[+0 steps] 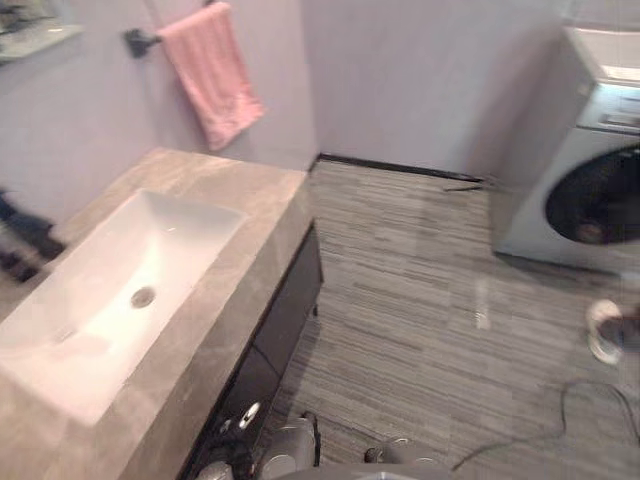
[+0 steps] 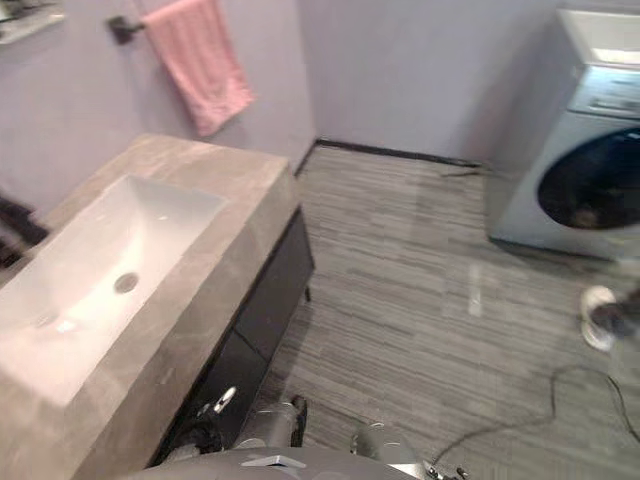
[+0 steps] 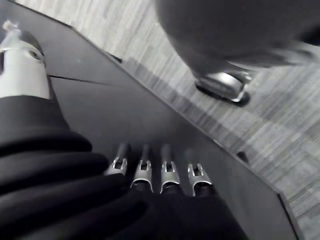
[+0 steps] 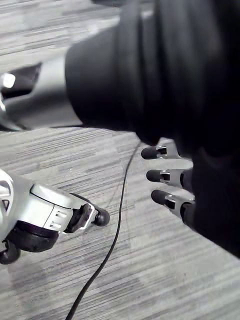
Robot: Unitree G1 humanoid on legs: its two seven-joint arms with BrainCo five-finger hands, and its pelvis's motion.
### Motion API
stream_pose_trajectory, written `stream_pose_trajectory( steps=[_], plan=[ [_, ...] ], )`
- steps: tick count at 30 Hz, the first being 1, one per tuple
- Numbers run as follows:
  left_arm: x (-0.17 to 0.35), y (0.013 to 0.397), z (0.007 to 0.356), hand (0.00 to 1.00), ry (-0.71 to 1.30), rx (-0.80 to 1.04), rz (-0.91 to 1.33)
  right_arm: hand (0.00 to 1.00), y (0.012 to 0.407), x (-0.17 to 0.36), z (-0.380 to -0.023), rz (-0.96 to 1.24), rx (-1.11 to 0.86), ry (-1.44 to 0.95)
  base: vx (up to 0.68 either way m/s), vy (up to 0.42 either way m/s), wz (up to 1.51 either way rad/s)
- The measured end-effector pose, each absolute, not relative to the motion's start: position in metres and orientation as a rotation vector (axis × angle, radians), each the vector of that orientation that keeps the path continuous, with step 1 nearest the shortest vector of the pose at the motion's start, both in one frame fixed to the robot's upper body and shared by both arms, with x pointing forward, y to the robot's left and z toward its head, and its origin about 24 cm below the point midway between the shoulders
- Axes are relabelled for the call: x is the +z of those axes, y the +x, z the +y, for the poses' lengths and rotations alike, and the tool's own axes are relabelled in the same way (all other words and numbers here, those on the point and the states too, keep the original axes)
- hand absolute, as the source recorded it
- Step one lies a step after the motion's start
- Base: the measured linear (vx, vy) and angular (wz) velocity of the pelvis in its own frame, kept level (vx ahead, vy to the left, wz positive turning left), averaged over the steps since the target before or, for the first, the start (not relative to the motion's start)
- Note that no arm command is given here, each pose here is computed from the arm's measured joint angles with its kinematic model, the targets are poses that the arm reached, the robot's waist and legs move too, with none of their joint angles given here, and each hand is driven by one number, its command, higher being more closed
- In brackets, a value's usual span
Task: Organize washtable
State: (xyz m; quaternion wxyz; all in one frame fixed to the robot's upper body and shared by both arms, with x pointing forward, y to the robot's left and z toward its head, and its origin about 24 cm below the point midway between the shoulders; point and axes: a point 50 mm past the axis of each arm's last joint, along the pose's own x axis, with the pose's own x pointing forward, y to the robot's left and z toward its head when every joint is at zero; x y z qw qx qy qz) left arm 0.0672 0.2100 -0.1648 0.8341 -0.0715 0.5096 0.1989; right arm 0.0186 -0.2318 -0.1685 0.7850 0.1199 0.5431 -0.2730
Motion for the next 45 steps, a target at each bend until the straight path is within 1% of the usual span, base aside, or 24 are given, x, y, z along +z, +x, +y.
stream_pose_trajectory(
  steps=[1, 2, 4, 6, 8, 10, 15, 16, 17, 20, 21, 23, 26, 28, 30, 32, 33, 36, 37, 40, 42, 43, 44, 45],
  plan=[
    [-0.168, 0.055, 0.207, 0.0, -0.183, 0.403, 1.117, 0.0, 0.02, -0.169, -0.23, 1.167, -0.585, 0.264, 0.32, 0.257, -1.61],
    [-0.168, 0.051, 0.214, 0.0, -0.208, 0.338, 1.139, 0.0, 0.019, -0.17, -0.226, 1.168, -0.587, 0.288, 0.25, 0.187, -1.2],
    [-0.167, 0.043, 0.222, 0.0, -0.132, 0.275, 1.182, 0.0, 0.018, -0.172, -0.216, 1.172, -0.576, 0.324, 0.22, 0.087, -0.95],
    [-0.166, 0.039, 0.228, 0.0, -0.087, 0.288, 1.191, 0.0, 0.019, -0.172, -0.211, 1.173, -0.565, 0.338, 0.18, -0.049, -0.9],
    [-0.166, 0.044, 0.225, 0.0, -0.05, 0.277, 1.188, 0.0, 0.024, -0.172, -0.212, 1.164, -0.531, 0.318, 0.15, -0.179, -0.85],
    [-0.166, 0.057, 0.216, 0.0, -0.017, 0.257, 1.157, 0.0, 0.031, -0.168, -0.224, 1.137, -0.508, 0.267, 0.12, -0.277, -1.05],
    [-0.163, 0.082, 0.21, 0.0, -0.006, 0.238, 1.093, 0.0, 0.059, -0.162, -0.238, 1.071, -0.494, 0.229, 0.11, -0.254, -1.51],
    [-0.163, 0.083, 0.21, 0.0, -0.005, 0.239, 1.091, 0.0, 0.058, -0.163, -0.238, 1.073, -0.495, 0.229, 0.21, -0.338, -0.92],
    [-0.163, 0.084, 0.212, 0.0, -0.001, 0.242, 1.088, 0.0, 0.047, -0.164, -0.236, 1.103, -0.504, 0.234, 0.35, -0.454, -1.02],
    [-0.164, 0.096, 0.192, 0.0, -0.072, 0.215, 1.066, 0.0, 0.035, -0.167, -0.234, 1.136, -0.556, 0.285, 0.43, -0.485, -0.74],
    [-0.164, 0.096, 0.19, 0.0, -0.099, 0.23, 1.063, 0.0, 0.033, -0.167, -0.235, 1.135, -0.578, 0.3, 0.38, -0.412, -0.64],
    [-0.164, 0.094, 0.195, 0.0, -0.189, 0.322, 1.044, 0.0, 0.029, -0.169, -0.229, 1.136, -0.612, 0.347, 0.28, -0.278, -0.77],
    [-0.163, 0.081, 0.206, 0.0, -0.284, 0.459, 1.018, 0.0, 0.038, -0.169, -0.227, 1.116, -0.588, 0.343, 0.13, -0.099, -1.32],
    [-0.162, 0.083, 0.207, 0.0, -0.275, 0.453, 1.011, 0.0, 0.043, -0.167, -0.23, 1.113, -0.568, 0.319, -0.04, 0.032, -1.32],
    [-0.162, 0.082, 0.211, 0.0, -0.26, 0.453, 1.015, 0.0, 0.059, -0.166, -0.23, 1.088, -0.525, 0.295, -0.19, 0.172, -1.54],
    [-0.164, 0.066, 0.215, 0.0, -0.224, 0.448, 1.052, 0.0, 0.07, -0.164, -0.228, 1.071, -0.478, 0.27, -0.36, 0.189, -1.6],
    [-0.164, 0.064, 0.216, 0.0, -0.219, 0.451, 1.054, 0.0, 0.074, -0.164, -0.226, 1.064, -0.465, 0.267, -0.39, 0.136, -1.06],
    [-0.167, 0.05, 0.216, 0.0, -0.217, 0.463, 1.102, 0.0, 0.065, -0.166, -0.224, 1.091, -0.464, 0.262, 0.0, 0.135, -0.81],
    [-0.168, 0.031, 0.219, 0.0, -0.191, 0.467, 1.155, 0.0, 0.044, -0.169, -0.223, 1.14, -0.478, 0.263, 0.57, 0.057, -0.7],
    [-0.17, 0.012, 0.228, 0.0, -0.135, 0.455, 1.238, 0.0, 0.035, -0.172, -0.211, 1.175, -0.465, 0.294, 0.66, -0.002, -0.46],
    [-0.168, 0.014, 0.235, 0.0, -0.097, 0.439, 1.245, 0.0, 0.027, -0.175, -0.203, 1.213, -0.435, 0.3, 0.43, -0.009, -0.19],
    [-0.168, 0.02, 0.237, 0.0, -0.091, 0.43, 1.231, 0.0, 0.027, -0.175, -0.202, 1.212, -0.427, 0.306, 0.21, -0.005, -0.32],
    [-0.167, 0.023, 0.237, 0.0, -0.085, 0.422, 1.228, 0.0, 0.027, -0.174, -0.203, 1.204, -0.435, 0.313, 0.13, -0.034, -0.57],
    [-0.168, 0.034, 0.232, 0.0, -0.073, 0.386, 1.208, 0.0, 0.027, -0.173, -0.208, 1.189, -0.462, 0.319, -0.06, -0.013, -0.83]
  ],
)
